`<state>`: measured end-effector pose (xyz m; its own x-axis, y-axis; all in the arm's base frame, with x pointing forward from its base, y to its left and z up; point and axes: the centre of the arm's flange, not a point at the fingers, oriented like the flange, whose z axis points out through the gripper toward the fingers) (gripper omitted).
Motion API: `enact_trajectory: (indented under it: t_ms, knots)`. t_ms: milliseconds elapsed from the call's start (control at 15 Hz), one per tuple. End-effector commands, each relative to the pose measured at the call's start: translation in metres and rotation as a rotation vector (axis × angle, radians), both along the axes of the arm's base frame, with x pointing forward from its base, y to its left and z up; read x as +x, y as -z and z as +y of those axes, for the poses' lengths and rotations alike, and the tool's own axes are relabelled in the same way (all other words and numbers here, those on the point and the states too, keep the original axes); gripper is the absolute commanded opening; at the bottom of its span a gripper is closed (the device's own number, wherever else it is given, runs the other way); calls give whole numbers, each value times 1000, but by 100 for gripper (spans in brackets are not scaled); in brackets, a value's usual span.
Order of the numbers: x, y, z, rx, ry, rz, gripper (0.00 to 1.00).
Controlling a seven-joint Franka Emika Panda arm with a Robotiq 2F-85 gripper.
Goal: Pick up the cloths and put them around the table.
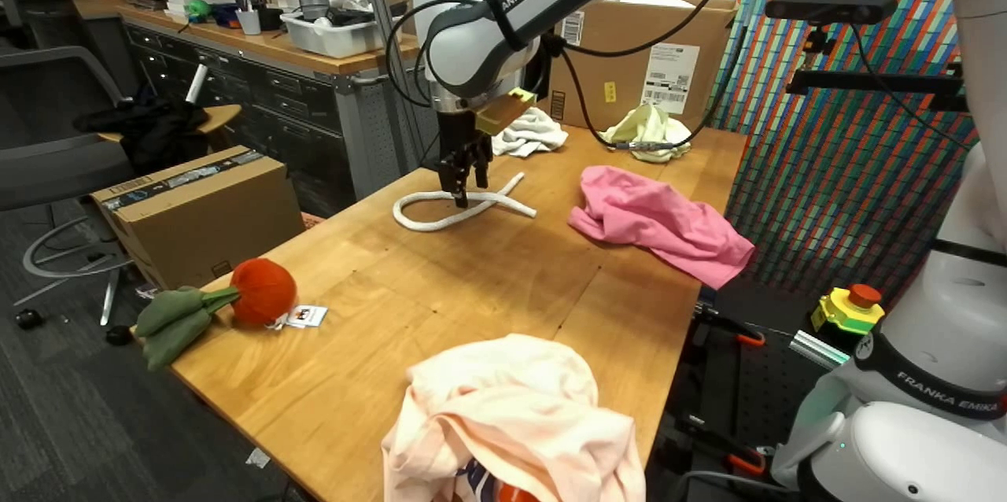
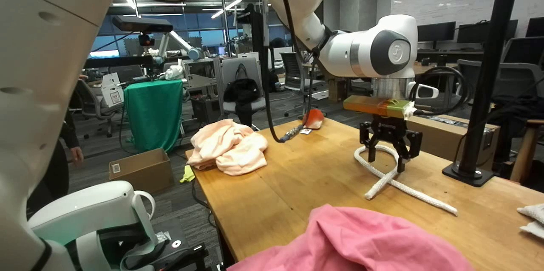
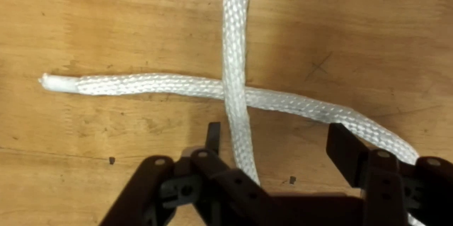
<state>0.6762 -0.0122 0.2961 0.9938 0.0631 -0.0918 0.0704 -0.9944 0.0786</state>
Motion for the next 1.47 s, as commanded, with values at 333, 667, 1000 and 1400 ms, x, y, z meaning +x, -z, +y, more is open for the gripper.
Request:
enact_trajectory:
  t_ms: [333, 667, 1000, 1400]
  knots:
    - [-48, -96, 62, 125, -135, 226, 100]
    - [-112, -155, 73, 193, -211, 181, 100]
    - [-186, -201, 67, 243, -214, 4, 100]
    - [-257, -224, 52, 215, -154, -287, 100]
